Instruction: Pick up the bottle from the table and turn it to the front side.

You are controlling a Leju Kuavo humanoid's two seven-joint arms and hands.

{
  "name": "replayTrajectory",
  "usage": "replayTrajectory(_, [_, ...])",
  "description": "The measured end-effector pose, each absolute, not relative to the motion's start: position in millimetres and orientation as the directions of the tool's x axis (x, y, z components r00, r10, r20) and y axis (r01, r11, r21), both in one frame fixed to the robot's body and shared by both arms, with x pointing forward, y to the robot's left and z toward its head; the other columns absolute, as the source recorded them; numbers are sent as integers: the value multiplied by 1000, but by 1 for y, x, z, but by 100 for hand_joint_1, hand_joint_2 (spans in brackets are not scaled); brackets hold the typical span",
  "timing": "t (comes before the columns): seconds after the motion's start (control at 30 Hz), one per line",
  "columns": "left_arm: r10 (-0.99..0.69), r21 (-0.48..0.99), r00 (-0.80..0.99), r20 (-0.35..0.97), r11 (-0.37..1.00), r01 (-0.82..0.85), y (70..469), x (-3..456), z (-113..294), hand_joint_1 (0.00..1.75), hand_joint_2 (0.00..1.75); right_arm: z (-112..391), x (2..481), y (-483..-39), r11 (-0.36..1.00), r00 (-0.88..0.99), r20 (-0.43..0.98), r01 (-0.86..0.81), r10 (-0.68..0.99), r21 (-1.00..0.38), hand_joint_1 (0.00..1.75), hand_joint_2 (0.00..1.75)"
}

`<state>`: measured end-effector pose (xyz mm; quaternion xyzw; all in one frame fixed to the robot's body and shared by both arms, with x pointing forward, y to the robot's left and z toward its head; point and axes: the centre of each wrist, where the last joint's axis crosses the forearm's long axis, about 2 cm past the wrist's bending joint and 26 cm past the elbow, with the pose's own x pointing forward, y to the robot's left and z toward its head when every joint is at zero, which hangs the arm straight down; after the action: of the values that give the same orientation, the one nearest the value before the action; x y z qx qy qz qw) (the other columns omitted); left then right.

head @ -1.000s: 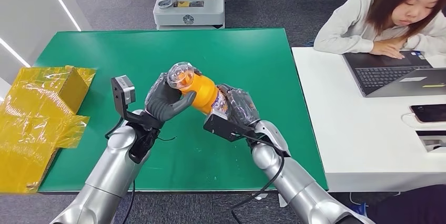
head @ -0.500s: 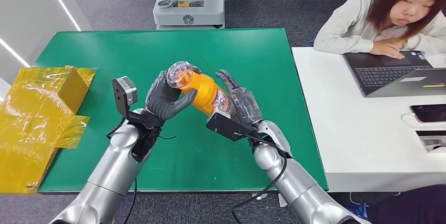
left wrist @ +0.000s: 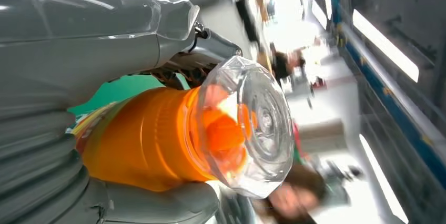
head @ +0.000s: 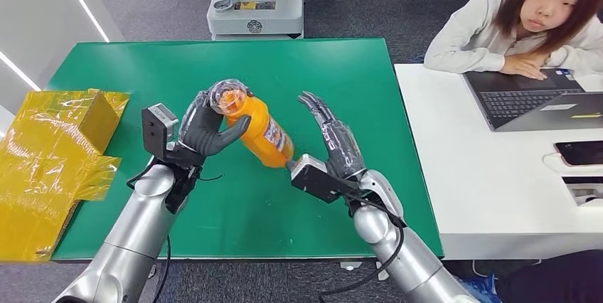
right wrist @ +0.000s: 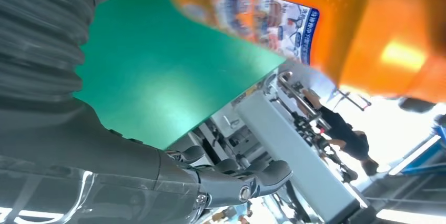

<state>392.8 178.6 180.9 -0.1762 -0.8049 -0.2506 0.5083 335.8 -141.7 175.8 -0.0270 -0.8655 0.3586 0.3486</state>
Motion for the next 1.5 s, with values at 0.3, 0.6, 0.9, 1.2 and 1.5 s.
replayTrajectory(0.3, [-736, 803, -613, 287, 534, -265, 221, 414, 215, 175, 175, 181, 296, -155, 748, -813, 513, -155, 274, -645, 0, 175])
replayTrajectory(0.6, [-891, 805, -406, -204, 84, -588, 248, 423, 231, 174, 175, 184, 278, -167, 761, -844, 460, -99, 277, -641, 0, 175])
replayTrajectory(0.9, [-911, 776, -173, -374, -206, -596, 277, 430, 211, 173, 175, 185, 264, -169, 780, -842, 459, -77, 283, -621, 0, 175])
replayTrajectory(1.2, [-887, 791, -84, -454, -358, -497, 319, 420, 171, 173, 175, 174, 248, -177, 782, -831, 473, -79, 291, -618, 0, 175])
replayTrajectory(1.5, [-868, 800, -56, -493, -427, -422, 372, 399, 140, 171, 175, 161, 237, -183, 782, -818, 494, -91, 295, -617, 0, 175])
